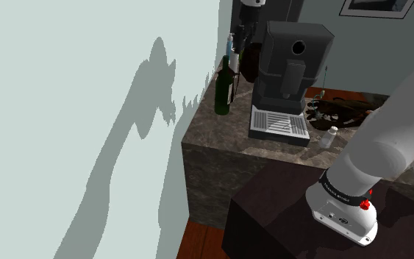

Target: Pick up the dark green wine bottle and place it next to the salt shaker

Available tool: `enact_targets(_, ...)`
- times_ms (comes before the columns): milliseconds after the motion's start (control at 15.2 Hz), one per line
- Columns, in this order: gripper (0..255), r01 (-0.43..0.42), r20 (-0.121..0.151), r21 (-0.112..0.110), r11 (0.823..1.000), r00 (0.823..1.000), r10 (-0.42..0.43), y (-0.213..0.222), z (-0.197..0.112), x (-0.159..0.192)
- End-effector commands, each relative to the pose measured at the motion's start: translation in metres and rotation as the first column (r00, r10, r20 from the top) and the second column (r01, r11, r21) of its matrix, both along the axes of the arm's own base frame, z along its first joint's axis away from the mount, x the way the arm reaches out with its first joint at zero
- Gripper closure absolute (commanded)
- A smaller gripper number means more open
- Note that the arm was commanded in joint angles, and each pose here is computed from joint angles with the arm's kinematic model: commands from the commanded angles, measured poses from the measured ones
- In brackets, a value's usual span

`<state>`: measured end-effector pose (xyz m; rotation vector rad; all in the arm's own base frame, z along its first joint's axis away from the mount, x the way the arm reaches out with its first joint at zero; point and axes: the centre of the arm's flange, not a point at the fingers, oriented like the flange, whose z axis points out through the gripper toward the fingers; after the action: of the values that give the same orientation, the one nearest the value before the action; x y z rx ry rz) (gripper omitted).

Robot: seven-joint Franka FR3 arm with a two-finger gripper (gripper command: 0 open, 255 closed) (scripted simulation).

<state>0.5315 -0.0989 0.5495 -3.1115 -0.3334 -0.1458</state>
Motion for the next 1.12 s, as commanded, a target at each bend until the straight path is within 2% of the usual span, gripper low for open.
enact_targets(0, 0, -0.011, -0.011, 0.006, 1.0, 1.0, 0.011, -0.01, -0.011, 0.026)
enact_targets(462, 0, -0.048, -0.046, 0.03, 0.998, 0.998, 0.049, -0.035, -0.049, 0.112)
enact_targets(1056, 0, -0.048, -0.047, 0.03, 0.998, 0.998, 0.05, -0.034, -0.09, 0.115)
